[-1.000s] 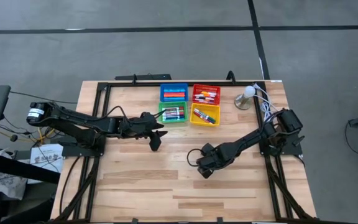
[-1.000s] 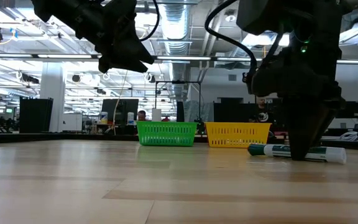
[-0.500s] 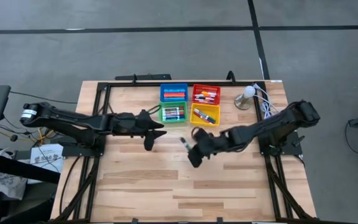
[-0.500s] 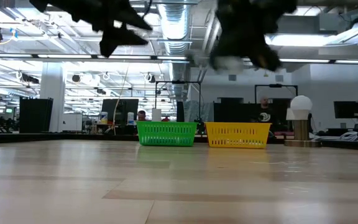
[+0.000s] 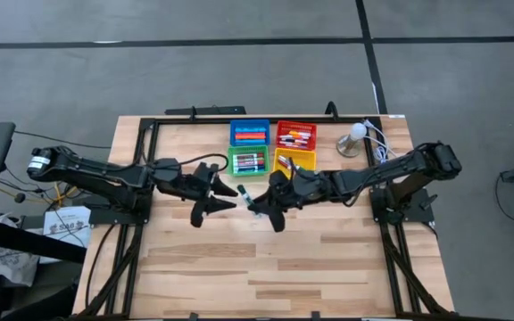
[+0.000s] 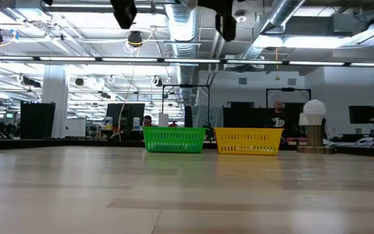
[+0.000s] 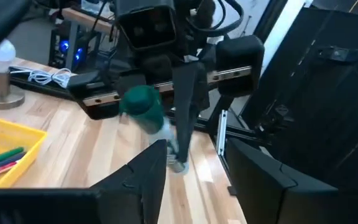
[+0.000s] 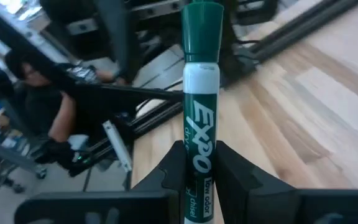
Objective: Pick & Place Markers
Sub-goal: Put the white and green marker into the green bin
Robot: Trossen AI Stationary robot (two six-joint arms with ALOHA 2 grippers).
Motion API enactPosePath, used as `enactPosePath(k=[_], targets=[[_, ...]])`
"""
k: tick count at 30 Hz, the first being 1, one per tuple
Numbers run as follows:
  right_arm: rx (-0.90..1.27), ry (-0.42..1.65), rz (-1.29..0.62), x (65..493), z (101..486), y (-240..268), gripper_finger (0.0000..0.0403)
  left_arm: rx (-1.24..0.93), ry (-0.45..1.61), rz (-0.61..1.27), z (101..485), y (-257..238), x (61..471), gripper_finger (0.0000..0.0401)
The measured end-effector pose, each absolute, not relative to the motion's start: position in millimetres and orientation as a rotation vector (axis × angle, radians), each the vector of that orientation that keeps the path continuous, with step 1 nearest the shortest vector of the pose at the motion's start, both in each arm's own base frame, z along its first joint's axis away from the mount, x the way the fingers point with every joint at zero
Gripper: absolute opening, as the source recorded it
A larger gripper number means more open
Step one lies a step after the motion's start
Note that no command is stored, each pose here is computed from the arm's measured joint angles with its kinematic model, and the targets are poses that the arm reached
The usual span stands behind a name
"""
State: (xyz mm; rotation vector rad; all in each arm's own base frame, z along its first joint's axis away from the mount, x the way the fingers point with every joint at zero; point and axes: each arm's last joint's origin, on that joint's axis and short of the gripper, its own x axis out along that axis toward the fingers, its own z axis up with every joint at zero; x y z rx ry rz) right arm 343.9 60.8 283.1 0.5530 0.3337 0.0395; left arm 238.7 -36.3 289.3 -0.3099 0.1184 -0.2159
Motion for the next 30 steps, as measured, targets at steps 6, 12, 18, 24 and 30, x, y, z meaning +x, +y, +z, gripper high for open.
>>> enactPosePath(k=[6, 12, 18, 24, 30], targets=[[0.517, 0.273, 0.094, 346, 288, 62, 0.0044, -0.323, 0.115, -0.204, 289, -36, 240, 0.0167], [0.489, 0.261, 0.093, 347, 289, 62, 0.0044, -0.345, 0.082, -0.166, 291, -35, 241, 0.0167], [0.48, 0.239, 0.085, 349, 290, 57, 0.0044, -0.355, 0.042, -0.138, 294, -31, 242, 0.0167], [0.472, 0.208, 0.073, 350, 293, 50, 0.0044, -0.381, 0.034, -0.122, 293, -27, 246, 0.0167], [0.474, 0.188, 0.058, 351, 294, 44, 0.0044, -0.395, 0.004, -0.114, 288, -25, 256, 0.0167]])
